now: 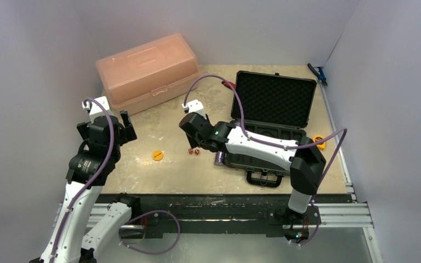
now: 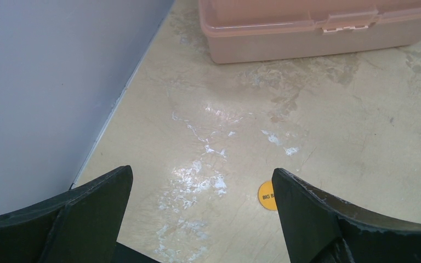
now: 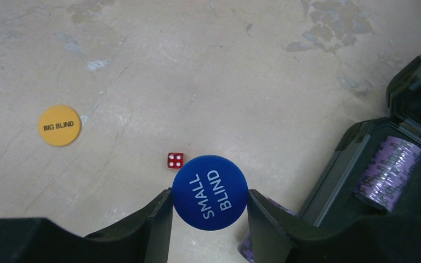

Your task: Pack up texas hold em set

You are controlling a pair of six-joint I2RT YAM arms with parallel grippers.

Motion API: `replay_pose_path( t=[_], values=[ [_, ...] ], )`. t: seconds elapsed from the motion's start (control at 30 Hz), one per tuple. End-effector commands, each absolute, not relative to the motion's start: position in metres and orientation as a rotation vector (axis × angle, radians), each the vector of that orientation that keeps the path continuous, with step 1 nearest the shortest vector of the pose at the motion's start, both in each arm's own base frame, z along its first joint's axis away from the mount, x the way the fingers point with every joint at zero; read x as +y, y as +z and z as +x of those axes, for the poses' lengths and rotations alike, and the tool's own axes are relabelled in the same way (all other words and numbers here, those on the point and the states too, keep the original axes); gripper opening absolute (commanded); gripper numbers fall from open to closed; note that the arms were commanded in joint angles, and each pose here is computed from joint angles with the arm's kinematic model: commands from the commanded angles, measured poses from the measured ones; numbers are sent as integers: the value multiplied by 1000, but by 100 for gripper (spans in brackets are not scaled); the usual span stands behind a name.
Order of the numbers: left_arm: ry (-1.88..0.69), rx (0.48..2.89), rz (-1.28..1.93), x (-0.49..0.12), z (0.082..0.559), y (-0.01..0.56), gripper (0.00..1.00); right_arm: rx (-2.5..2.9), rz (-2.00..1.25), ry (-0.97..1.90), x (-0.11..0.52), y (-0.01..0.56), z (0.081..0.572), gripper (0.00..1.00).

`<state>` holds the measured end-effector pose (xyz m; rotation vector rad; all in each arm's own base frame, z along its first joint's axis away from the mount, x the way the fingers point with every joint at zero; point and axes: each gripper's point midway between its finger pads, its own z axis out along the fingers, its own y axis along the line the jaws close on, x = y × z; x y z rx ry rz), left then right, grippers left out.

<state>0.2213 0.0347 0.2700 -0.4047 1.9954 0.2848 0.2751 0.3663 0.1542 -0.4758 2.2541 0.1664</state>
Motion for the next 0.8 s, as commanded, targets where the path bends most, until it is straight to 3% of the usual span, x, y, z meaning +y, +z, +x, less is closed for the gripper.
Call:
replay_pose_path(
  t=[0.0, 0.77],
  values=[
    [278, 1973, -408, 35, 226, 273, 100, 2222, -383, 151, 341, 178, 285, 0],
    [270, 1982, -394, 33, 227, 272, 100, 2312, -43, 20, 213, 160, 322, 0]
  ],
)
